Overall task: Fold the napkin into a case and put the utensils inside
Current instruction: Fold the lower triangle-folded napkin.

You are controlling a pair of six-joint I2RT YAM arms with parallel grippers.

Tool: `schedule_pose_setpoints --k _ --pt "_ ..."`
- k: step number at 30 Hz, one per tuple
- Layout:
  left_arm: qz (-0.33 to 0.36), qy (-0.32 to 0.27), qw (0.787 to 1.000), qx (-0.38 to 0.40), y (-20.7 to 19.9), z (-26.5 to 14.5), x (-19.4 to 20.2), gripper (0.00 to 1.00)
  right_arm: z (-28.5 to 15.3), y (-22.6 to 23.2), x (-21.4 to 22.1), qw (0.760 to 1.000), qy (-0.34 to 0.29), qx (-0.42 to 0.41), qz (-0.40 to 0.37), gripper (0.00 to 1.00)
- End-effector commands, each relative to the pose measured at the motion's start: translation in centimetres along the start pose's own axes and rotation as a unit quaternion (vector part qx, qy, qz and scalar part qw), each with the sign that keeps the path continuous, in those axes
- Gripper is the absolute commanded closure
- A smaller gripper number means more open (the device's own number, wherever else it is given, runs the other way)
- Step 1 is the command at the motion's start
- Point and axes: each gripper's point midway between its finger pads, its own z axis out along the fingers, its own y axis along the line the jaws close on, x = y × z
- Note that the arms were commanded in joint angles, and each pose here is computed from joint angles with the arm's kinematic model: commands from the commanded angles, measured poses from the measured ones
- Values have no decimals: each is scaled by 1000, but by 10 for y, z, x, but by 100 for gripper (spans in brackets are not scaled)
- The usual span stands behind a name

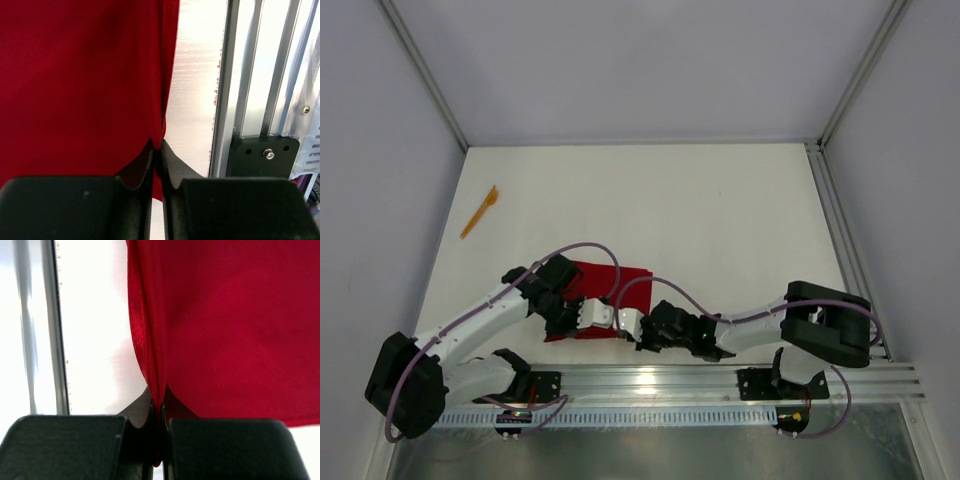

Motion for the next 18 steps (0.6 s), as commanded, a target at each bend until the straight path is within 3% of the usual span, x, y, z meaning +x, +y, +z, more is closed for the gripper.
schedule_pose_setpoints --k 1,9,15,18 --pt "17 -35 999 -28 14 -10 -23 89 -1 6 -34 996 -32 -51 65 97" --pt "18 -29 999 -24 13 -10 -20 79 -3 -2 -28 980 -27 -104 165 97" --pt "19 -31 999 -21 10 -21 -26 45 -1 -8 -38 970 -23 -132 204 97" --pt "20 -27 999 -30 12 -26 -25 39 -5 -11 -40 962 -26 -143 231 97"
